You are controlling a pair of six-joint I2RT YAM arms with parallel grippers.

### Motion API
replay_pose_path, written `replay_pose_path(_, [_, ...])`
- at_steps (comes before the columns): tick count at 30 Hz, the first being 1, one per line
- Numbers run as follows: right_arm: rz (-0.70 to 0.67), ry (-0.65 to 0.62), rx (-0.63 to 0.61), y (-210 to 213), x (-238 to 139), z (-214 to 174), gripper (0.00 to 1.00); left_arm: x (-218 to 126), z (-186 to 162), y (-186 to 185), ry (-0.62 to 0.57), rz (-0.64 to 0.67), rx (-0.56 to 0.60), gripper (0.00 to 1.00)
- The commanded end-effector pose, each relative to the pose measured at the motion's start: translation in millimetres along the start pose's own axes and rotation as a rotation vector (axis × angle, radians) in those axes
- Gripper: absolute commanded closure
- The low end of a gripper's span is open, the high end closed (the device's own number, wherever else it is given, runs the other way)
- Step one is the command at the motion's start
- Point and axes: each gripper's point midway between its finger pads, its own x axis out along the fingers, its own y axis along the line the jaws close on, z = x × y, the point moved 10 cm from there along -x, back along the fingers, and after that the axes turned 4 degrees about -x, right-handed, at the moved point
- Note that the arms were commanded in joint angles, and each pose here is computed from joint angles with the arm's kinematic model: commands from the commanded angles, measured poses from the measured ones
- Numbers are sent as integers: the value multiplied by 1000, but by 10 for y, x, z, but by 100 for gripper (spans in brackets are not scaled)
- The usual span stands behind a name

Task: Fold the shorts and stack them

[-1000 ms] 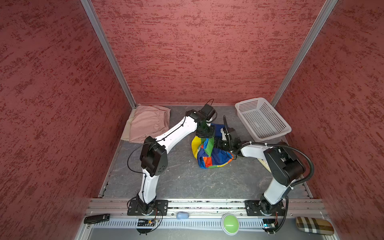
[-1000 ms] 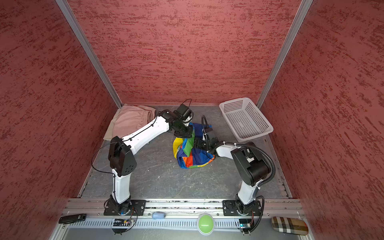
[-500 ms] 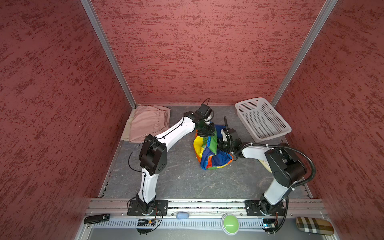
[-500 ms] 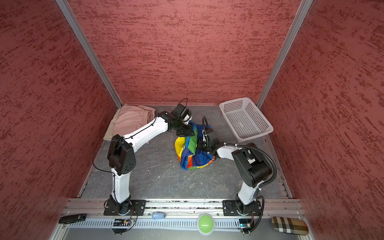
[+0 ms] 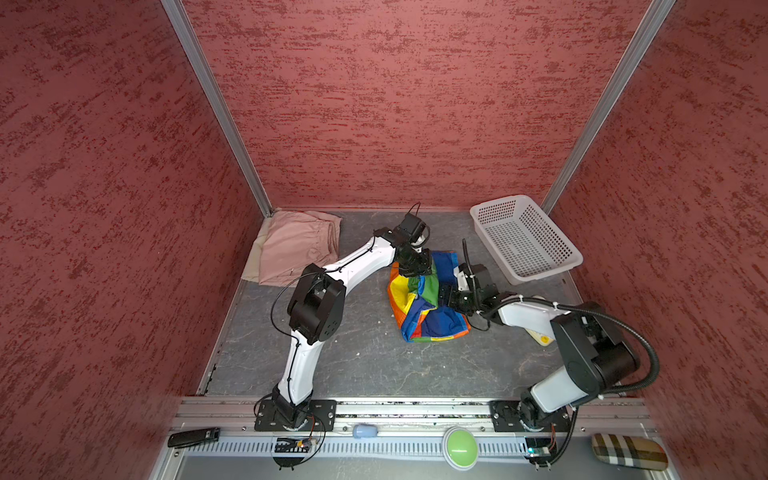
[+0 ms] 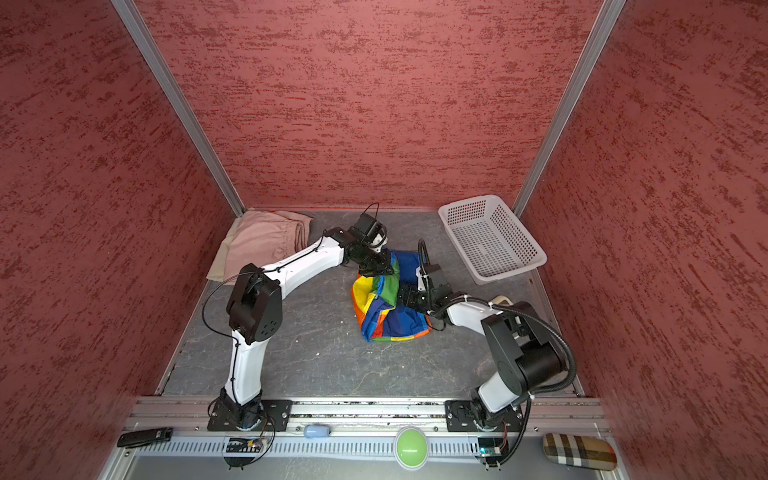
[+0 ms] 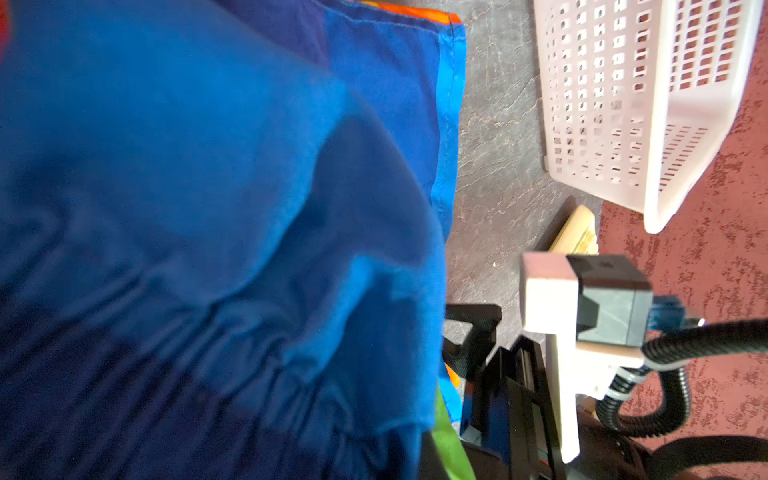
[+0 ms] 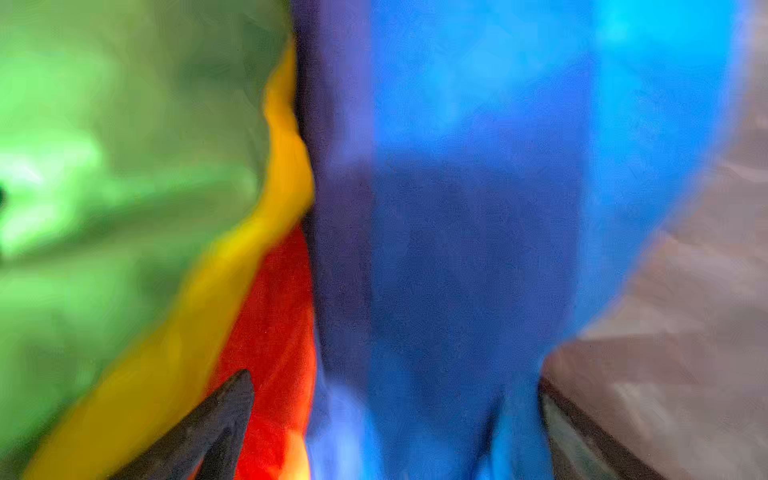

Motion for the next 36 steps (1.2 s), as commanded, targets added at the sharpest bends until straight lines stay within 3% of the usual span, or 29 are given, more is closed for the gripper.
replay_pose_path(1, [-43, 9, 7, -48, -280, -39, 1, -7, 14, -109, -21, -80, 5, 76])
replay_pose_path(3, [-57, -25, 1, -34, -444, -3, 1, -74, 22, -218, -35, -159, 21, 70])
replay_pose_path(5, [-60, -62, -3, -19, -598, 30, 1, -187, 34, -319, -52, -219, 35, 45])
replay_pose_path(7, [-40, -92, -13, 25, -720, 48, 1, -394, 47, -425, -90, -255, 66, 27])
replay_pose_path(8, [-31, -103, -17, 49, -768, 57, 1, -538, 59, -466, -119, -267, 83, 5])
replay_pose_path(9, [-21, -111, -29, 80, -802, 75, 1, -689, 77, -493, -146, -278, 95, 1])
replay_pose_path(13, [-22, -120, -64, 130, -816, 119, 1, -1209, 188, -374, -248, -261, 84, 1])
replay_pose_path(17, [-24, -124, -101, 222, -790, 182, 1, -1387, 263, 14, -283, -210, 17, 1])
replay_pose_path(24, [-92, -78, -223, 640, -577, 173, 1, -995, 225, 378, -205, -230, -85, 1])
replay_pose_path(28, [-209, -34, -225, 584, -388, 103, 1, -731, 298, 456, -155, -262, -126, 1])
replay_pose_path(36, [-234, -85, -209, 480, -698, 60, 1, -747, 316, 485, -152, -278, -127, 1])
